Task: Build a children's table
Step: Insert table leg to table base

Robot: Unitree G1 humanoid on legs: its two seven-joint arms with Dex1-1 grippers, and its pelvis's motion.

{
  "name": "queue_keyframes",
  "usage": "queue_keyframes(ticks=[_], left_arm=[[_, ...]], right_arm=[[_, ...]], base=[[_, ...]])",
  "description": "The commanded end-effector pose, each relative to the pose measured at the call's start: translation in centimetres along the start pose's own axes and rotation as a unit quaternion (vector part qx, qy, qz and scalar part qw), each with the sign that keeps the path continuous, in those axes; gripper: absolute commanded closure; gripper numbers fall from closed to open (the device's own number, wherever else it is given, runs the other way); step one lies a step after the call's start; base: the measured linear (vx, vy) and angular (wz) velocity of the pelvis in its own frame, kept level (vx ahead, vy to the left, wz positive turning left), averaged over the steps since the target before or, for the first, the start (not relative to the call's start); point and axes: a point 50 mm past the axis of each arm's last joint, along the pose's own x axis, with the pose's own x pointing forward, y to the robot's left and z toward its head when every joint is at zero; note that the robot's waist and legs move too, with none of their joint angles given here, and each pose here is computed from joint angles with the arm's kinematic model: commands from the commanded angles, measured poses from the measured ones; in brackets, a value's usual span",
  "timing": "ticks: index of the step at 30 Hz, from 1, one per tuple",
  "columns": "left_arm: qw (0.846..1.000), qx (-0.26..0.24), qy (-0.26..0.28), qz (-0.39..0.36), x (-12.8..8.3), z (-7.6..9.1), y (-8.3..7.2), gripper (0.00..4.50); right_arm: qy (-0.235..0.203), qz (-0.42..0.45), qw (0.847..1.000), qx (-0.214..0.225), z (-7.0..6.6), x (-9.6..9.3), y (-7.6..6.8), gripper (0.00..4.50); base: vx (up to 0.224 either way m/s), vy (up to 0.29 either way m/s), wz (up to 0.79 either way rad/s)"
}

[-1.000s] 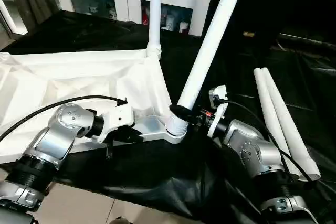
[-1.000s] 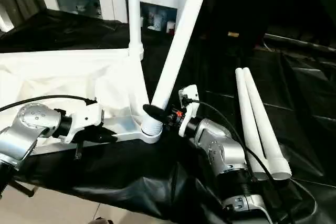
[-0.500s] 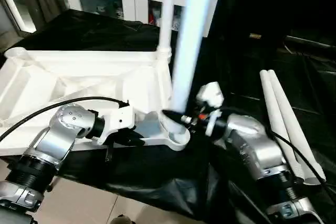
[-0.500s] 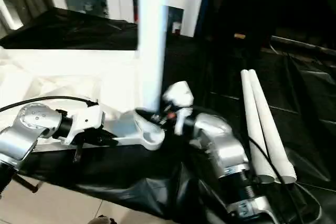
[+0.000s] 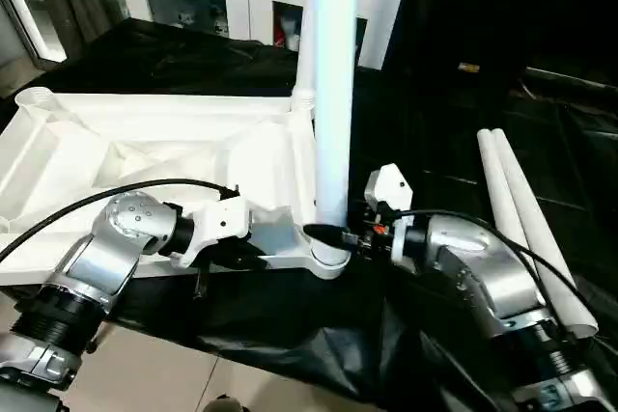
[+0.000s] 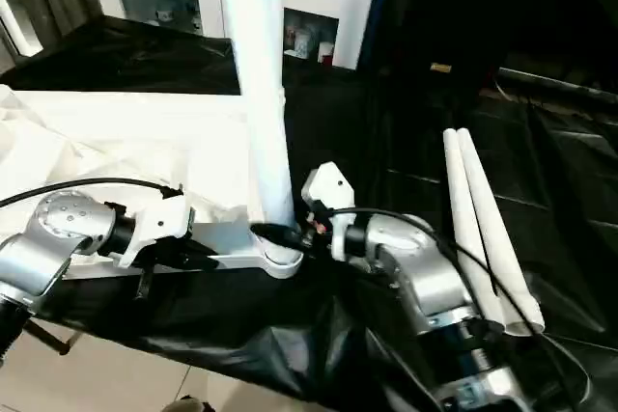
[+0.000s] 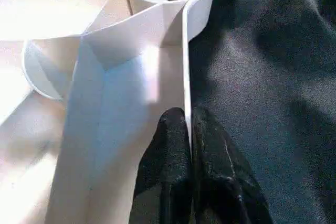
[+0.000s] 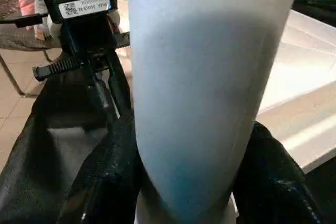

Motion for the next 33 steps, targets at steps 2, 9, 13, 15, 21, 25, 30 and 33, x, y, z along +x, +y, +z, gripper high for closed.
queue_keyframes(ticks=[2,9,13,15,21,25,30,33], left_arm=[[0.999,0.037,-0.014,-0.004,-0.1,1.4,0.3,4.50],[0.999,0.039,-0.014,-0.004,-0.1,1.5,0.4,4.50],[0.999,0.039,-0.014,-0.004,-0.1,1.5,0.5,4.50],[0.999,0.039,-0.014,-0.003,-0.1,1.5,0.5,4.50],[0.999,0.039,-0.015,-0.001,-0.1,1.5,0.6,4.50],[0.999,0.039,-0.015,0.000,-0.2,1.5,0.7,4.50],[0.999,0.040,-0.014,0.003,-0.3,1.6,0.9,4.50],[0.999,0.041,-0.013,0.004,-0.3,1.6,1.0,4.50]], right_arm=[[0.001,-0.007,1.000,-0.007,0.4,0.2,-0.4,2.62],[0.002,-0.028,0.999,0.023,-0.8,1.4,-0.9,2.62],[-0.001,-0.038,0.997,0.068,-1.5,1.2,-1.4,2.62],[-0.003,-0.042,0.996,0.082,-1.7,0.9,-1.4,2.62],[-0.027,-0.078,0.987,0.138,-3.3,-0.5,-1.7,2.62],[-0.037,-0.096,0.983,0.150,-4.5,-1.1,-1.4,2.62],[-0.061,-0.129,0.977,0.161,-5.2,-1.5,-1.2,2.62],[-0.083,-0.149,0.971,0.166,-5.7,-1.7,-1.0,2.62]], base=[[0.000,0.000,0.00],[0.000,0.000,0.00],[0.000,0.000,0.00],[0.000,0.000,0.00],[0.000,0.000,0.00],[0.000,0.000,0.00],[0.000,0.000,0.00],[0.000,0.000,0.00]])
